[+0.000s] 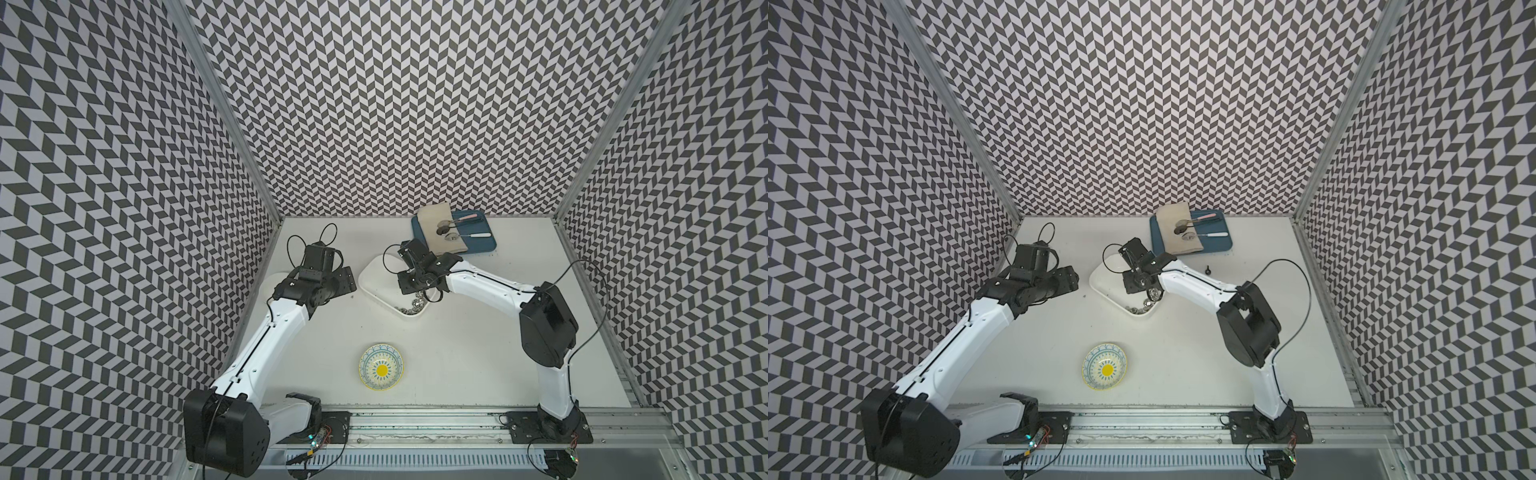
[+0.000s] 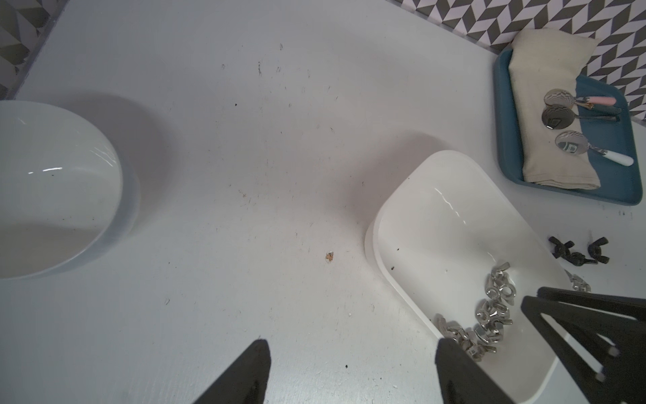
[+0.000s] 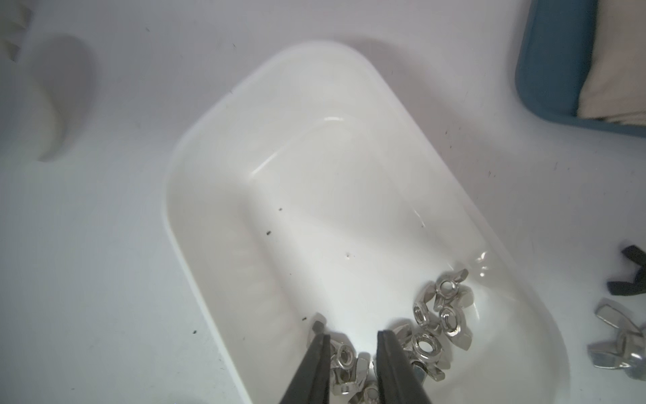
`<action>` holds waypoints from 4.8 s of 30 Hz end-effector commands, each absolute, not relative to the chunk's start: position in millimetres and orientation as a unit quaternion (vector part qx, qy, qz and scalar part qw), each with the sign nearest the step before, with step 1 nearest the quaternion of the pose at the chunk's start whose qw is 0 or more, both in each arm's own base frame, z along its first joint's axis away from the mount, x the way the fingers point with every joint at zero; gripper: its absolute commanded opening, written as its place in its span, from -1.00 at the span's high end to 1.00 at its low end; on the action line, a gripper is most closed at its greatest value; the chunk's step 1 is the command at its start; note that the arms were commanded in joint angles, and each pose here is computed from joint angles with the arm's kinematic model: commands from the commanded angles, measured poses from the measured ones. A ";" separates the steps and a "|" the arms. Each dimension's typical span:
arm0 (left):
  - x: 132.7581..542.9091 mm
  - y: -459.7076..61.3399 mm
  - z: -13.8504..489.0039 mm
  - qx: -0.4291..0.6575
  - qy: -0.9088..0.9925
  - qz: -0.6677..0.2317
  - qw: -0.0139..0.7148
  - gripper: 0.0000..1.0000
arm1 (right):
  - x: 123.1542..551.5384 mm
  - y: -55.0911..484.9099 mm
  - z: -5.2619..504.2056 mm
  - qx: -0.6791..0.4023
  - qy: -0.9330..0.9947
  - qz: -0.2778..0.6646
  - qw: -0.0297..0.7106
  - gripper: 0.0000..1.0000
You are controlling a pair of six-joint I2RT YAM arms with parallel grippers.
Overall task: Take out the wing nut from the storage box
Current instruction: Pick up the wing nut from the storage box, then place the wing nut at the center of the board.
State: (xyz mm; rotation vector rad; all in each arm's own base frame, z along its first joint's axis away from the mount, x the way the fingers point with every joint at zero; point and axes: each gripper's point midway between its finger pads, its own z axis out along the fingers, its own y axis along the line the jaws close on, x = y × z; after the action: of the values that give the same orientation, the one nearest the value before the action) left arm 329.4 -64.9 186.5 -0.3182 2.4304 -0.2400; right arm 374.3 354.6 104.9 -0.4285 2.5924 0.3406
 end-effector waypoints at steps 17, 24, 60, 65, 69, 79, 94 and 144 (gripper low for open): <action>326.3 -61.4 193.7 -0.115 0.927 -0.091 0.346 -0.57 | 390.9 312.3 44.2 -0.069 0.970 0.021 0.232 0.46; 326.5 -59.9 196.6 -0.113 0.927 -0.088 0.348 -0.57 | 400.4 306.5 42.6 -0.051 0.969 0.011 0.241 0.46; 326.9 -56.2 198.2 -0.117 0.925 -0.087 0.350 -0.57 | 429.9 327.1 37.1 -0.056 0.964 0.028 0.260 0.49; 327.0 -56.0 198.8 -0.118 0.925 -0.087 0.351 -0.58 | 435.5 331.2 42.9 -0.062 0.960 0.030 0.270 0.42; 327.4 -56.2 198.7 -0.119 0.925 -0.088 0.351 -0.58 | 438.7 332.0 43.5 -0.064 0.959 0.029 0.274 0.41; 326.8 -55.7 197.3 -0.120 0.925 -0.087 0.350 -0.58 | 438.8 328.9 26.8 -0.067 0.963 0.021 0.261 0.64; 329.8 -57.4 197.1 -0.121 0.924 -0.091 0.351 -0.57 | 439.2 348.6 101.0 -0.072 0.945 0.107 0.299 0.93; 338.6 -60.6 205.2 -0.124 0.921 -0.099 0.357 -0.58 | 439.3 118.7 23.4 0.106 0.966 0.046 0.231 0.90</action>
State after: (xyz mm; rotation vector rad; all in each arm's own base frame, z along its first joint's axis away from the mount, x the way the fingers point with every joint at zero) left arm 330.1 -58.4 189.3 -0.3206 2.4188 -0.2280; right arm 438.2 115.5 31.4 0.3048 2.6518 0.1104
